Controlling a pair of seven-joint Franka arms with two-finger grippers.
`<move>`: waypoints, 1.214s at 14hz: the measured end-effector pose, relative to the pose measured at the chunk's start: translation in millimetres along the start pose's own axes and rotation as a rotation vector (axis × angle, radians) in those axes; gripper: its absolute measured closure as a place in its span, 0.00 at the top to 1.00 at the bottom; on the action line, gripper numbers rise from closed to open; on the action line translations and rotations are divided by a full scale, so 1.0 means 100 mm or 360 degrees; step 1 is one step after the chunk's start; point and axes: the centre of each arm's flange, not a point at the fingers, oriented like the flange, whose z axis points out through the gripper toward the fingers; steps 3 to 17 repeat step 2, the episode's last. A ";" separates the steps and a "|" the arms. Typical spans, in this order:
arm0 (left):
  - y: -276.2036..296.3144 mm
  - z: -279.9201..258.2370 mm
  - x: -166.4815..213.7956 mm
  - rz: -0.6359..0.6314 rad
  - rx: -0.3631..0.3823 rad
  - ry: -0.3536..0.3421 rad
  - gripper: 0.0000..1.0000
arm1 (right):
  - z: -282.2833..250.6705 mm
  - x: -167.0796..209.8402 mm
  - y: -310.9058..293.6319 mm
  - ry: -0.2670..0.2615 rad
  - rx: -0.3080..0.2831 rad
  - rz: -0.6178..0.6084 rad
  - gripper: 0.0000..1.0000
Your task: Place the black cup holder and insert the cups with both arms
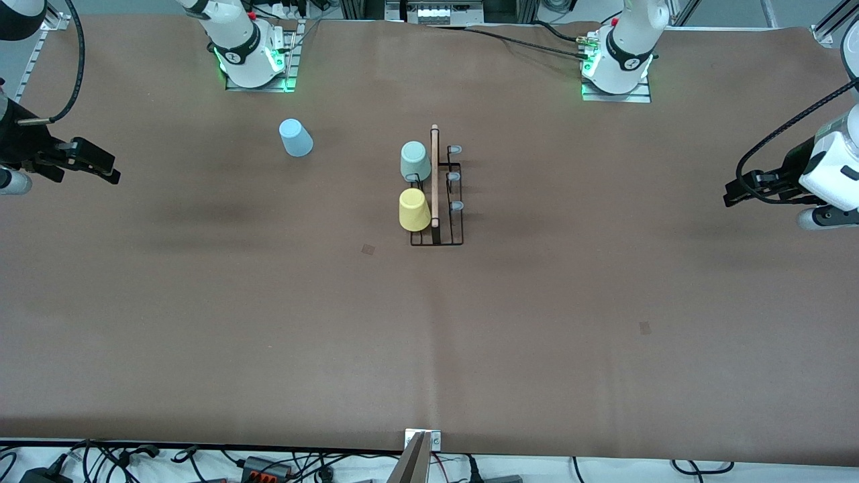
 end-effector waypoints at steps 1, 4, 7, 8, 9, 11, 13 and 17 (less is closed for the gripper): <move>0.00 0.00 0.00 0.0000 0.0000 0.0000 1.00 | 0.00 0.00 0.00 -0.0002 0.0000 -0.0002 1.00; 0.00 0.00 0.00 0.0000 0.0000 0.0000 1.00 | 0.01 0.00 0.00 -0.0005 0.0000 -0.0003 1.00; 0.00 0.00 0.00 0.0000 0.0000 0.0000 1.00 | 0.01 0.00 0.00 -0.0005 0.0000 -0.0003 1.00; 0.00 0.00 0.00 0.0000 0.0000 0.0000 1.00 | 0.01 0.00 0.00 -0.0005 0.0000 -0.0003 1.00; 0.00 0.00 0.00 0.0000 0.0000 0.0000 1.00 | 0.01 0.00 0.00 -0.0005 0.0000 -0.0003 1.00; 0.00 0.00 0.00 0.0000 0.0000 0.0000 1.00 | 0.01 0.00 0.00 -0.0005 0.0000 -0.0003 1.00; 0.00 0.00 0.00 0.0000 0.0000 0.0000 1.00 | 0.01 0.00 0.00 -0.0005 0.0000 -0.0003 1.00; 0.00 0.00 0.00 0.0000 0.0000 0.0000 1.00 | 0.01 0.00 0.00 -0.0005 0.0000 -0.0003 1.00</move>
